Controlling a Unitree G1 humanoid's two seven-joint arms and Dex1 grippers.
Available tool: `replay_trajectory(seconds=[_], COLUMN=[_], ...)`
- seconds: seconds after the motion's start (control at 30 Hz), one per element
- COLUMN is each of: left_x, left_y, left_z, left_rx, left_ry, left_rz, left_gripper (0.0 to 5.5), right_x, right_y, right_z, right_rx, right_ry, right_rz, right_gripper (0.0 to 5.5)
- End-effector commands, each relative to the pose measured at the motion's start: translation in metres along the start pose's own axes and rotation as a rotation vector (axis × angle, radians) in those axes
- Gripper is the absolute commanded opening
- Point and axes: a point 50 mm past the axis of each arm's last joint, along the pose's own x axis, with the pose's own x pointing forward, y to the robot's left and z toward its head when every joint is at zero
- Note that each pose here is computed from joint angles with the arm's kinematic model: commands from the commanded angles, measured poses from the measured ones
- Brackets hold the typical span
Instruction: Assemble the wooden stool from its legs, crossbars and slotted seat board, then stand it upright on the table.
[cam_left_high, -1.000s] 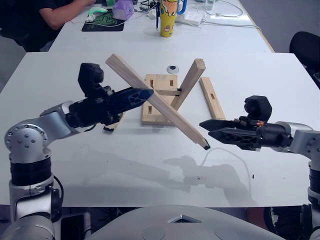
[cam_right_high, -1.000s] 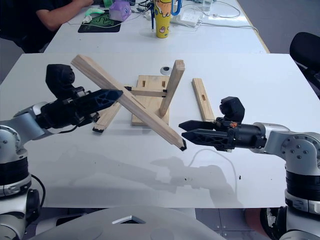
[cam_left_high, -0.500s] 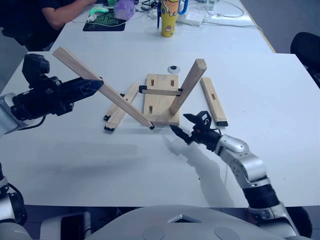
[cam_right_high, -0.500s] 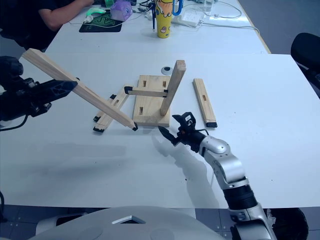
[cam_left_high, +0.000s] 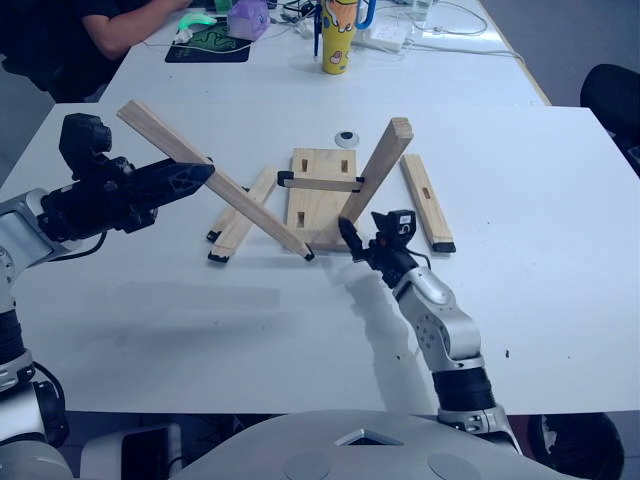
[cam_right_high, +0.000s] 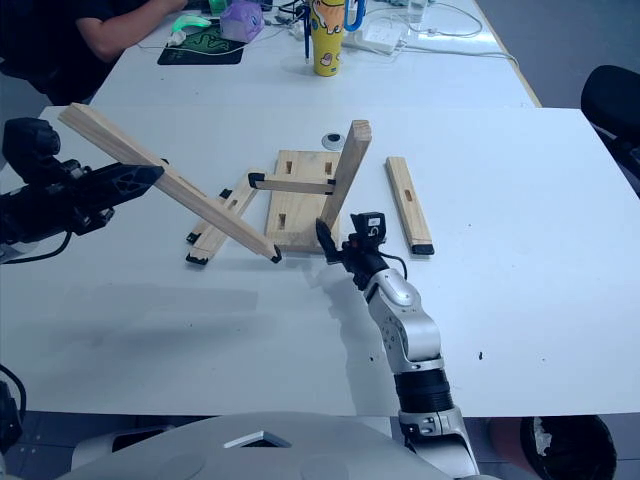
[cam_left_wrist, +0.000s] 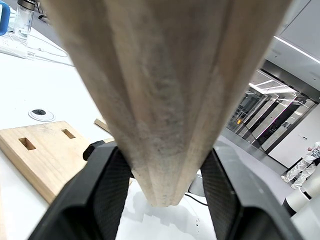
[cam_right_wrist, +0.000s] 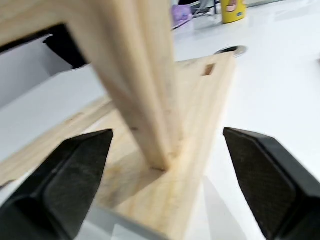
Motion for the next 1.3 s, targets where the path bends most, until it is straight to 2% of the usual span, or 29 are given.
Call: replay_trajectory(seconds=[0.03, 0.3, 0.5, 0.63, 0.83, 1.07, 1.3], left_x=[0.006, 0.006, 0.006, 0.008, 0.023, 0.044, 0.051], left_y=[-0.002, -0.001, -0.001, 0.002, -0.003, -0.010, 0.004], left_z=[0.001, -0.003, -0.007, -0.014, -0.024, -0.035, -0.044], left_rx=[0.018, 0.011, 0.028, 0.069, 0.215, 0.392, 0.422], left_ry=[0.010, 0.002, -0.014, -0.005, -0.008, -0.001, 0.032], left_rz=[-0.017, -0.013, 0.010, 0.077, 0.136, 0.175, 0.166], left_gripper=[2.04, 2.04, 2.04, 2.04, 2.04, 2.04, 2.04], right_x=[0.006, 0.013, 0.014, 0.012, 0.006, 0.004, 0.003], right_y=[0.005, 0.009, 0.008, -0.002, -0.025, -0.023, -0.021], right_z=[0.001, 0.005, 0.008, 0.010, 0.026, 0.023, 0.014], right_rx=[0.046, 0.084, -0.017, -0.097, -0.157, -0.149, -0.122], right_ry=[-0.007, -0.008, 0.028, 0.058, 0.104, 0.139, 0.166], right_rz=[-0.031, -0.019, 0.000, 0.019, 0.060, 0.063, 0.062], right_gripper=[3.60, 2.37, 1.45, 1.08, 1.07, 1.07, 1.07])
